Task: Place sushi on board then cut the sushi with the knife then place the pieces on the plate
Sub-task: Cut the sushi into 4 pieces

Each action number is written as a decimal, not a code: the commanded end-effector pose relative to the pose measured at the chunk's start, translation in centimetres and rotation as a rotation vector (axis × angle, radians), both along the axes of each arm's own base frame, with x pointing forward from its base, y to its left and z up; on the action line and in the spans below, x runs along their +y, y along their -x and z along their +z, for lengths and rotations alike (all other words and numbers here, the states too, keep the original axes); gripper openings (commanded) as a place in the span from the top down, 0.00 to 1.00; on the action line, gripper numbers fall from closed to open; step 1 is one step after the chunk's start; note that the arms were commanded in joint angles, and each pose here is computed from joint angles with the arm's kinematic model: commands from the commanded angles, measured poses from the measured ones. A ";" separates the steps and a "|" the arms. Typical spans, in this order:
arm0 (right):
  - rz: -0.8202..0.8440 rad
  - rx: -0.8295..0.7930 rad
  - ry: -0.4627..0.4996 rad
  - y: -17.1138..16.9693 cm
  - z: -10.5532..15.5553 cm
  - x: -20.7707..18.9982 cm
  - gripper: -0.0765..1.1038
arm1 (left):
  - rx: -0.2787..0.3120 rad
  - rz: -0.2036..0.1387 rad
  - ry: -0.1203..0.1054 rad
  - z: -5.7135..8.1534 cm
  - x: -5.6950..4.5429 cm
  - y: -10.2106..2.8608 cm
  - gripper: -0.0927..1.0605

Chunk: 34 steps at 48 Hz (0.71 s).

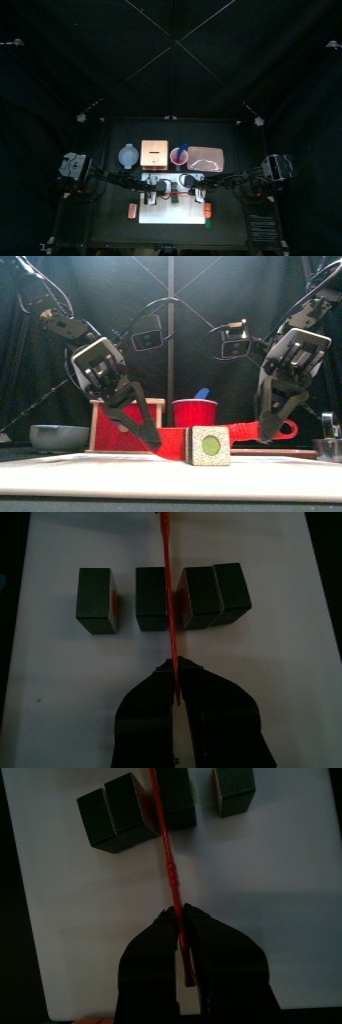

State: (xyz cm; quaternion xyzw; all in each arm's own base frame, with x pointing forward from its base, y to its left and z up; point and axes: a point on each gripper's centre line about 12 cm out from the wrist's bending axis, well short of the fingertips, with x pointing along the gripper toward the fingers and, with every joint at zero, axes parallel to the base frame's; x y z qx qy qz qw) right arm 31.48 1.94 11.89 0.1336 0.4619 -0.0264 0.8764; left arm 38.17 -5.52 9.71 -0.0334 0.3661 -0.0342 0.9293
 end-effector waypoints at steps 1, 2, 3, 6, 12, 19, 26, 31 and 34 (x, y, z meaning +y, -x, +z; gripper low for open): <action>-0.017 -0.029 -0.002 -0.3 0.8 -0.4 0.67 | -0.041 -0.010 -0.004 1.1 -0.1 -0.8 0.55; -0.017 -0.029 -0.002 -0.3 0.8 -0.4 0.67 | -0.044 -0.011 -0.004 1.3 -0.1 -0.9 0.55; -0.015 -0.029 -0.002 -0.3 0.8 -0.4 0.67 | -0.044 -0.012 -0.005 1.3 -0.2 -0.9 0.55; -0.015 -0.033 -0.004 -0.4 1.0 -0.3 0.67 | -0.044 -0.012 -0.005 1.4 -0.1 -0.9 0.55; -0.008 -0.053 -0.003 -0.7 1.6 -0.2 0.67 | -0.064 -0.016 -0.006 2.1 -0.1 -1.0 0.55; 0.000 -0.068 -0.004 -0.9 2.5 -0.1 0.67 | -0.093 -0.024 -0.008 3.2 -0.2 -1.0 0.55; 0.012 -0.080 0.001 -0.7 3.3 -0.1 0.67 | -0.127 -0.038 -0.017 4.5 -0.2 -0.9 0.55; 0.014 -0.103 0.007 -0.7 4.1 -0.2 0.67 | -0.149 -0.057 -0.033 5.3 -0.2 -0.9 0.55; 0.015 -0.119 0.008 -0.7 4.5 -0.2 0.67 | -0.160 -0.068 -0.042 5.7 -0.2 -0.9 0.55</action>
